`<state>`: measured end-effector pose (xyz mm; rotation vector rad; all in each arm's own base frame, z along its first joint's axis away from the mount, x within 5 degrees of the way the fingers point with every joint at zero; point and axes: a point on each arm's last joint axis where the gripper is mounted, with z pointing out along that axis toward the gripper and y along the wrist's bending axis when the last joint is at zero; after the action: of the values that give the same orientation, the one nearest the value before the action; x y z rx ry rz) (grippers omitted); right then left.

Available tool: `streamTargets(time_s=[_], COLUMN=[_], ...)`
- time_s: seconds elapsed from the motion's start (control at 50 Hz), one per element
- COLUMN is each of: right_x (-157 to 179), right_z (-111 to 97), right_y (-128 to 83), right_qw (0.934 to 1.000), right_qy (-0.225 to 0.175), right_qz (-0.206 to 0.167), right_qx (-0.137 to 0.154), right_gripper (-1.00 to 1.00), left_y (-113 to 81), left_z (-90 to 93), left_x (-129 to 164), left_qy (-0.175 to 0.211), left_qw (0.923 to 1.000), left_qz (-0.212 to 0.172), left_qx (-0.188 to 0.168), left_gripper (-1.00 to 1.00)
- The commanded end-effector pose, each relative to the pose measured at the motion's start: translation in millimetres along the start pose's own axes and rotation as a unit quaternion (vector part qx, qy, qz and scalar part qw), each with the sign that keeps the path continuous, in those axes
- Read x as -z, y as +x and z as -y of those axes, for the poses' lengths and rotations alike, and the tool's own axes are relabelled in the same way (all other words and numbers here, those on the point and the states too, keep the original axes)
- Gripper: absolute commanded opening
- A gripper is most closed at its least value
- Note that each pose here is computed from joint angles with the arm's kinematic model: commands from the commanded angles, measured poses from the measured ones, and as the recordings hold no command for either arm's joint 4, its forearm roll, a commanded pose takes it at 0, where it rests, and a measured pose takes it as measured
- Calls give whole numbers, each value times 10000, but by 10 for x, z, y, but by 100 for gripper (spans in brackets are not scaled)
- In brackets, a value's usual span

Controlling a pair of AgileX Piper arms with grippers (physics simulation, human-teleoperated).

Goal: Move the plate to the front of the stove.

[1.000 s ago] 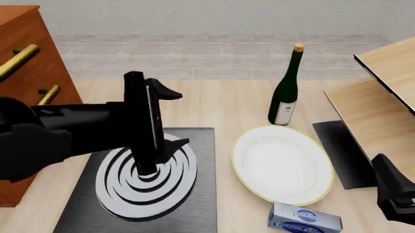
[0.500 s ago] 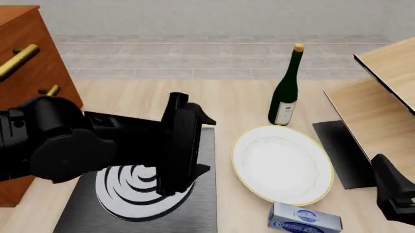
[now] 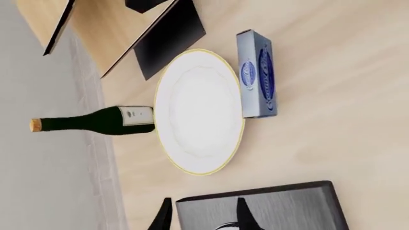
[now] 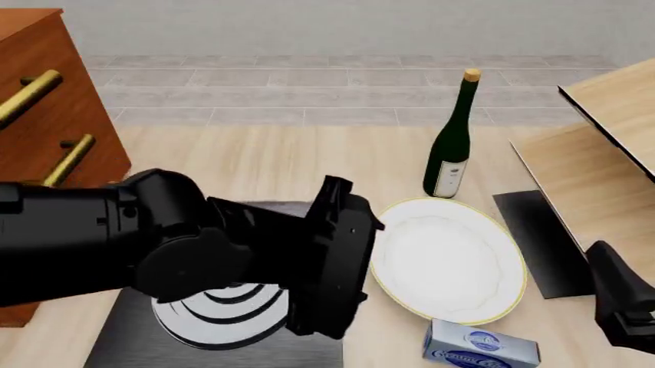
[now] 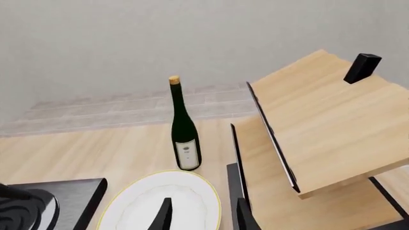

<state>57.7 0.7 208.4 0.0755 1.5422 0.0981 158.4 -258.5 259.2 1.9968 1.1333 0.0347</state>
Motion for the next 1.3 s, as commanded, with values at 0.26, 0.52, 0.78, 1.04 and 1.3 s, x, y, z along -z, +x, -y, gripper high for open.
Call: streamTargets(time_s=[0.26, 0.52, 0.78, 1.04, 1.3], right_x=[6, -5, 5, 5, 2], right_z=[7, 6, 11, 14, 15], right_y=[7, 2, 6, 7, 9], right_qw=[10000, 10000, 10000, 9999, 9999], right_qy=[53, 50, 92, 121, 129], right_qz=[-19, -15, -17, -23, -33], right_qx=[-29, -16, -22, -20, -55], right_gripper=[100, 100, 100, 100, 100], left_y=[-179, -216, -197, -183, -108], left_z=[105, 157, 277, 309, 363], left_x=[-321, -435, -586, -701, -827], left_qy=[281, 385, 517, 536, 601], left_qw=[9991, 9987, 9983, 9983, 9980], left_qz=[118, 124, 92, 74, -15], left_qx=[-293, -297, -255, -205, -193], left_gripper=[100, 100, 100, 100, 100])
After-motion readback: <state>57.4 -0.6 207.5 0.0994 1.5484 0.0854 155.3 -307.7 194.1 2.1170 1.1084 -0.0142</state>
